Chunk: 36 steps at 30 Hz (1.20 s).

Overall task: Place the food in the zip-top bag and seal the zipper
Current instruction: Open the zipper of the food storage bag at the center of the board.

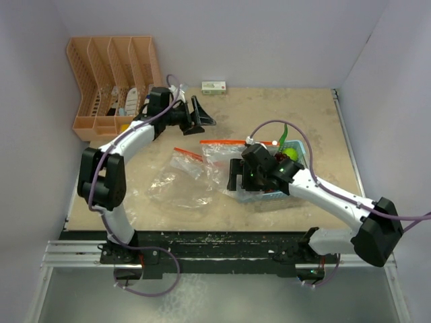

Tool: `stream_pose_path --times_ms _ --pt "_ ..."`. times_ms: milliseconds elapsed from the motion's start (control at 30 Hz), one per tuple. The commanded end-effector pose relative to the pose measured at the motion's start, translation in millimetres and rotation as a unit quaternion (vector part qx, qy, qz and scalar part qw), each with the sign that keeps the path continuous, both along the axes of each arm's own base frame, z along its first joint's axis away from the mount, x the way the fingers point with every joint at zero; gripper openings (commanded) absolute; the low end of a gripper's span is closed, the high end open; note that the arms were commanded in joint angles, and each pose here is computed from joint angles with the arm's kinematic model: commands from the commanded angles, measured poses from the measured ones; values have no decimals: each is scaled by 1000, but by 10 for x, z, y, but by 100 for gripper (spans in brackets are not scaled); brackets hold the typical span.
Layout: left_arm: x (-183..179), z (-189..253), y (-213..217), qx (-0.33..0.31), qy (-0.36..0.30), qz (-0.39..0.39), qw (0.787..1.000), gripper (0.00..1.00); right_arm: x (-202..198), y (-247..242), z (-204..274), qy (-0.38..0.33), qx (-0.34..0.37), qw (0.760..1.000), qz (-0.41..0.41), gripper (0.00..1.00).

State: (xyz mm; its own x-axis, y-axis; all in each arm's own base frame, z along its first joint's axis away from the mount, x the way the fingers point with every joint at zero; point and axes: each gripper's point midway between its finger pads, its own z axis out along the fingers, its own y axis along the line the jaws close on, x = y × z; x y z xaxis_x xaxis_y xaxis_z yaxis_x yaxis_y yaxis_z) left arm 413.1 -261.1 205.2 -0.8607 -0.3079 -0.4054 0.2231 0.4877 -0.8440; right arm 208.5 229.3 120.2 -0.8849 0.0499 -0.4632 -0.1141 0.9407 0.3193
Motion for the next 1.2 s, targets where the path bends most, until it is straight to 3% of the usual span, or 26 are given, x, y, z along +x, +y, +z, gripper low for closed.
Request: stream_pose_path --times_ms 0,233,533,767,967,1067,1167 --pt "-166 98 -109 24 -47 -127 991 86 -44 -11 89 -14 18 1000 -2 97" --pt "-296 332 -308 -31 -104 -204 973 86 -70 -12 83 -17 25 1000 6 97" --pt "-481 108 -760 -11 -82 -273 958 84 -67 -35 97 -24 23 999 6 97" --pt "-533 -72 -788 3 -64 -283 957 82 -71 -58 119 -27 23 999 3 97" --pt "-745 5 -813 -26 -66 -321 945 82 -78 -59 75 -23 22 999 2 97" --pt "-840 -11 -803 -28 -67 -329 942 78 -73 -60 69 -24 21 999 1 97" --pt "-939 -87 -793 -22 -59 -338 939 66 -62 -70 74 -26 18 999 -1 97"
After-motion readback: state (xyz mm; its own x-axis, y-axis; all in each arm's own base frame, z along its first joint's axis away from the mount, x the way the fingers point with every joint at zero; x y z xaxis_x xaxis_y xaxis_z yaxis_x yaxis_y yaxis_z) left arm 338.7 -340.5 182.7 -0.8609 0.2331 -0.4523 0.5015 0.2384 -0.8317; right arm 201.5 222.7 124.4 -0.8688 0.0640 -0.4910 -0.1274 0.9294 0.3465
